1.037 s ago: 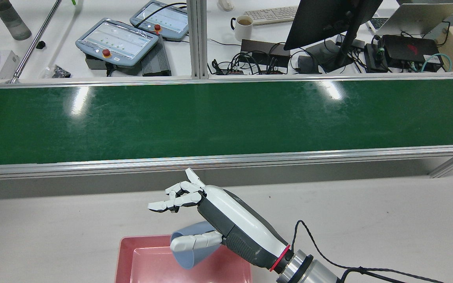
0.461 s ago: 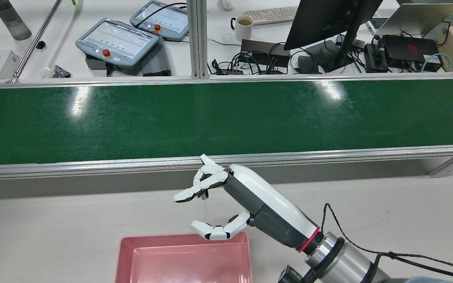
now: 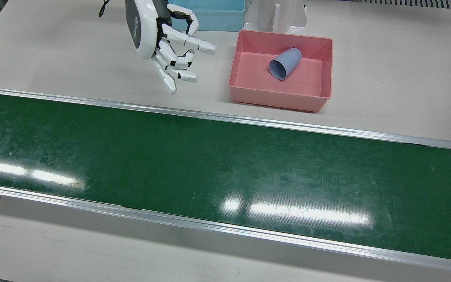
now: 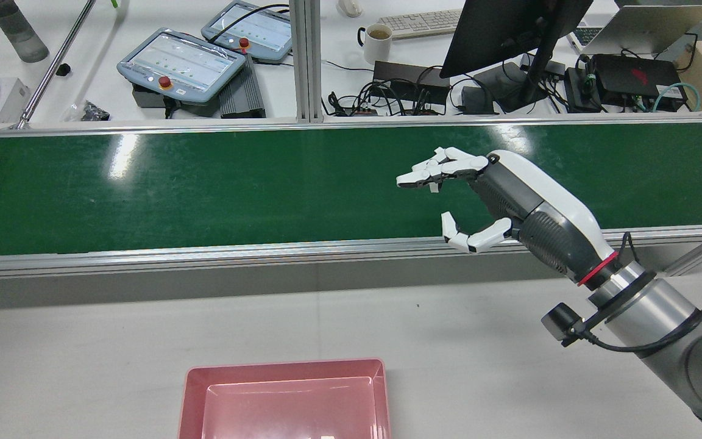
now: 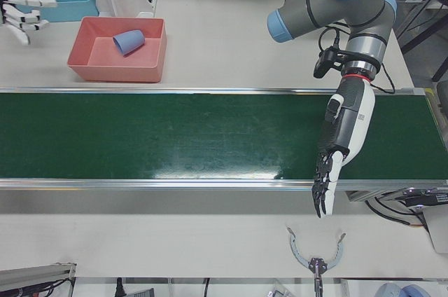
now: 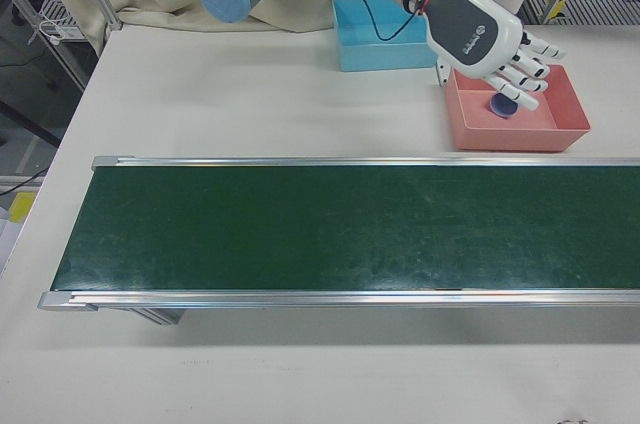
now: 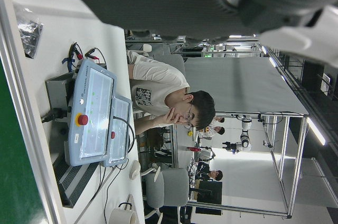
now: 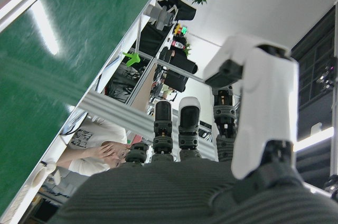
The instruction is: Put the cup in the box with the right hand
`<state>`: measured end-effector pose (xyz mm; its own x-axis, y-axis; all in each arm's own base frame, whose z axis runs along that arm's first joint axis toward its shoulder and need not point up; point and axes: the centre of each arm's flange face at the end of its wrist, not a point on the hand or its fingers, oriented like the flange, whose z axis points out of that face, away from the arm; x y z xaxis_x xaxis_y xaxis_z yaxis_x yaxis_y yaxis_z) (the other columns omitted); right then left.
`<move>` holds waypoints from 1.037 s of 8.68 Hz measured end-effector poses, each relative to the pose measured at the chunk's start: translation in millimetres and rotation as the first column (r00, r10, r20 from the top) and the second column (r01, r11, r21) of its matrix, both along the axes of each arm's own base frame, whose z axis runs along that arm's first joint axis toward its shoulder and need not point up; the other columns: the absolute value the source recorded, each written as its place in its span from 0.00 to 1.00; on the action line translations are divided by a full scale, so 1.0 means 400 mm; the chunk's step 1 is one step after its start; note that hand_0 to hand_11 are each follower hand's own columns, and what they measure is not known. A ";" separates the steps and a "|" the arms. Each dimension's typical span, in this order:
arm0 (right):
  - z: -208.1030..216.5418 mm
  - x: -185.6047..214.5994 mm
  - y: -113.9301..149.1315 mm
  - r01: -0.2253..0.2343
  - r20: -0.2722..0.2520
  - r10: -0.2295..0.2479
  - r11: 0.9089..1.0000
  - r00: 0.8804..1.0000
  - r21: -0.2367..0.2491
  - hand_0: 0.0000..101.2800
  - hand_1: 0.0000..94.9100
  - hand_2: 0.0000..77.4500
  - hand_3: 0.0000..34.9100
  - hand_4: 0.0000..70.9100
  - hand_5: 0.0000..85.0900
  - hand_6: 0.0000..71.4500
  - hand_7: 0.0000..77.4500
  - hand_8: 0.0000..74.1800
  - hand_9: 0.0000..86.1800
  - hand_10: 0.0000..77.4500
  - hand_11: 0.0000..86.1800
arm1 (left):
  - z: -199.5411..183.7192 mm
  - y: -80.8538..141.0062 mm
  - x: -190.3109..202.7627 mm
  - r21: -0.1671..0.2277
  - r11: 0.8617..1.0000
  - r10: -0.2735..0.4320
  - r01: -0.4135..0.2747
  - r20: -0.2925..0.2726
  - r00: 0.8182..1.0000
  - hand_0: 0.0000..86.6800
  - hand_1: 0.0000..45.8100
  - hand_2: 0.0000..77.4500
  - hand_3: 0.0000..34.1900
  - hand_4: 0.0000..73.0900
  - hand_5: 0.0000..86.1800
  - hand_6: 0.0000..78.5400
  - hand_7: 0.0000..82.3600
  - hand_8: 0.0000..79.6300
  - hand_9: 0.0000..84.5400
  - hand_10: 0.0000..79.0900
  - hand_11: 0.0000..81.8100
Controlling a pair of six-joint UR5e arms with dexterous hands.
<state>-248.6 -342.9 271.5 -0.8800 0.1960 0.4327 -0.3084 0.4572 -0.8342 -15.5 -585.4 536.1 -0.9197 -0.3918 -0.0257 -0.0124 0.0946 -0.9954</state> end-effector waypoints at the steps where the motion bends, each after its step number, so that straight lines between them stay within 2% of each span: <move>1: 0.053 0.032 -0.066 -0.026 0.038 0.029 0.997 0.999 -0.074 0.62 0.25 0.75 0.00 0.39 0.08 0.24 0.90 0.18 0.35 0.06 0.08 | 0.000 0.000 0.000 0.000 1.000 0.000 0.000 0.000 1.000 0.00 0.01 0.01 0.00 0.00 0.00 0.00 0.00 0.00 0.00 0.00 0.00; 2: 0.091 0.076 -0.129 -0.069 0.068 0.078 0.991 0.995 -0.119 0.53 0.24 0.54 0.00 0.40 0.10 0.24 0.90 0.18 0.35 0.06 0.11 | 0.000 -0.001 -0.001 0.000 1.000 -0.001 0.001 0.000 1.000 0.00 0.01 0.01 0.00 0.00 0.00 0.00 0.00 0.00 0.00 0.00 0.00; 3: 0.121 0.131 -0.200 -0.114 0.096 0.127 0.985 0.987 -0.133 0.56 0.25 0.38 0.00 0.42 0.10 0.24 0.90 0.18 0.35 0.06 0.11 | 0.000 -0.001 -0.001 -0.001 1.000 -0.001 0.001 0.000 1.000 0.00 0.01 0.01 0.00 0.00 0.00 0.00 0.00 0.00 0.00 0.00 0.00; 4: 0.162 0.184 -0.281 -0.143 0.126 0.161 0.980 0.979 -0.142 0.56 0.21 0.35 0.00 0.52 0.10 0.24 0.90 0.18 0.35 0.07 0.13 | 0.000 -0.001 0.000 -0.001 1.000 -0.001 0.001 0.000 1.000 0.00 0.01 0.01 0.00 0.00 0.00 0.00 0.00 0.00 0.00 0.00 0.00; 5: 0.224 0.245 -0.368 -0.167 0.153 0.191 0.973 0.970 -0.159 0.54 0.21 0.33 0.00 0.52 0.10 0.24 0.90 0.18 0.31 0.03 0.08 | 0.000 -0.001 0.000 -0.001 1.000 0.000 0.000 0.000 1.000 0.00 0.01 0.01 0.00 0.00 0.00 0.00 0.00 0.00 0.01 0.00 0.00; 6: 0.286 0.308 -0.435 -0.190 0.163 0.220 0.965 0.962 -0.181 0.54 0.21 0.33 0.00 0.52 0.10 0.24 0.90 0.18 0.31 0.03 0.08 | 0.000 -0.001 0.001 -0.001 1.000 0.000 0.000 0.000 1.000 0.00 0.01 0.01 0.00 0.00 0.00 0.00 0.00 0.00 0.01 0.00 0.00; 7: 0.355 0.382 -0.493 -0.217 0.172 0.254 0.954 0.952 -0.208 0.48 0.11 0.17 0.00 0.46 0.06 0.20 0.85 0.15 0.29 0.05 0.06 | 0.000 0.000 0.000 -0.001 1.000 0.000 0.000 0.000 1.000 0.00 0.01 0.01 0.00 0.00 0.00 0.00 0.00 0.00 0.00 0.00 0.00; 8: 0.428 0.474 -0.544 -0.249 0.182 0.294 0.940 0.938 -0.232 0.48 0.11 0.17 0.00 0.46 0.06 0.20 0.85 0.15 0.29 0.05 0.06 | 0.000 0.000 -0.001 -0.001 1.000 -0.001 0.001 0.000 1.000 0.00 0.01 0.01 0.00 0.00 0.00 0.00 0.00 0.00 0.00 0.00 0.00; 9: 0.493 0.567 -0.577 -0.283 0.180 0.332 0.926 0.926 -0.252 0.47 0.07 0.15 0.00 0.48 0.04 0.20 0.88 0.15 0.30 0.03 0.06 | 0.000 0.000 -0.001 -0.001 1.000 0.000 0.000 0.000 1.000 0.00 0.01 0.01 0.00 0.00 0.00 0.00 0.00 0.00 0.00 0.00 0.00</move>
<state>-21.9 -573.8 468.8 -0.9785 -0.0318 0.2039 -0.2064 0.1687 -0.9638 -15.8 -585.3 536.0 -0.9197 -0.3917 -0.0257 -0.0123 0.0940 -0.9955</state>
